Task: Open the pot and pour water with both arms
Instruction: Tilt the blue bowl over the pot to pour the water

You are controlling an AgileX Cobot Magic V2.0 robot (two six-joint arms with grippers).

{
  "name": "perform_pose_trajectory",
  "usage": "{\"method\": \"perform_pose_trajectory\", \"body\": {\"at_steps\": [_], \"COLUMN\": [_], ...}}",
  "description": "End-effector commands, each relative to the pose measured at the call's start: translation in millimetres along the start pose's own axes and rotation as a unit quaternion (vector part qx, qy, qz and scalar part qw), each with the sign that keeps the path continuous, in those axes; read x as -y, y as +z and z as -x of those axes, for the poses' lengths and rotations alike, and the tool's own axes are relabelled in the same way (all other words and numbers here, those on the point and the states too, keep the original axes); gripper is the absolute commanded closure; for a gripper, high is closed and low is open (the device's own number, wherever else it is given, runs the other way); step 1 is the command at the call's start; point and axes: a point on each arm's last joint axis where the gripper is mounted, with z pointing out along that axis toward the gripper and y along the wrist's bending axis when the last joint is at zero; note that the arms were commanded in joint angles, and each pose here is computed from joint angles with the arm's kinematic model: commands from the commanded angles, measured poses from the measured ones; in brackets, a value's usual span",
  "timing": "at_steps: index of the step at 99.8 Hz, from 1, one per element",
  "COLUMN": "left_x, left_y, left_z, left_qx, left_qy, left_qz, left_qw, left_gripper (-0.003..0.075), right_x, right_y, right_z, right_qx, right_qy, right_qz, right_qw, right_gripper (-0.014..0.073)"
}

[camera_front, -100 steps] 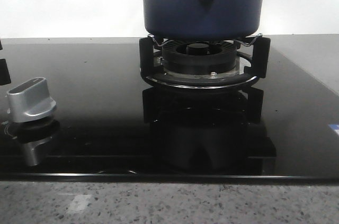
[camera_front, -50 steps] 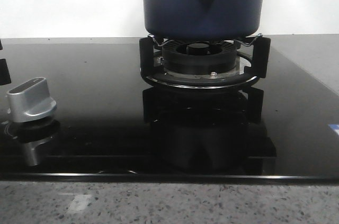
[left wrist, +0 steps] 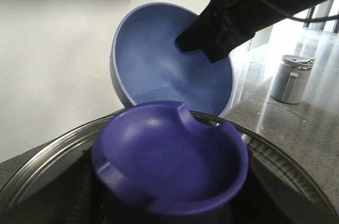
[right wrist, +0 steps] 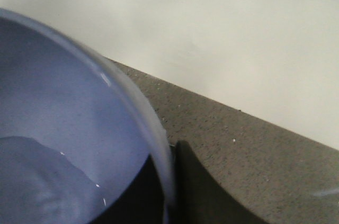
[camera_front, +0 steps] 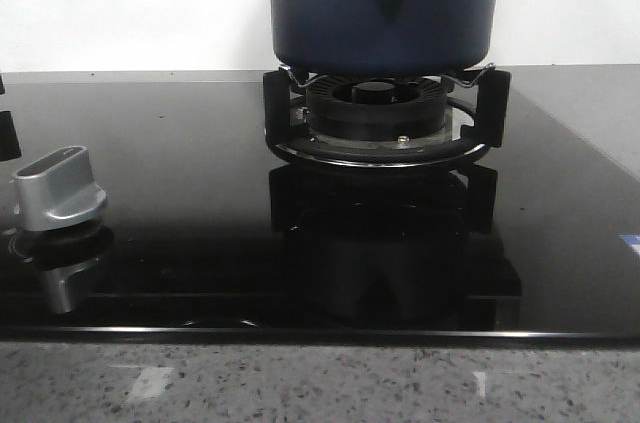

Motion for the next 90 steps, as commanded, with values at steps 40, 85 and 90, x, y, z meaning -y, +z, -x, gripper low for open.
{"method": "perform_pose_trajectory", "body": {"at_steps": [40,85,90], "left_x": [8,8,8], "left_y": [-5,-5,-5], "left_z": [27,27,27], "left_qx": [0.075,0.075,0.075], "left_qy": [-0.019,-0.018,-0.018], "left_qz": [-0.005,-0.004,-0.004], "left_qw": [0.997,0.997,0.997], "left_gripper": [0.0468,0.0468,0.0468], "right_x": [-6,-1,0], "right_y": [-34,-38,-39], "right_z": [17,22,23], "right_qx": [0.093,0.111,0.113], "right_qy": [-0.141,-0.174,-0.179], "right_qz": [-0.168,-0.22,-0.229], "right_qw": [0.971,0.953,0.95], "right_gripper": [0.066,0.066,0.066]}}
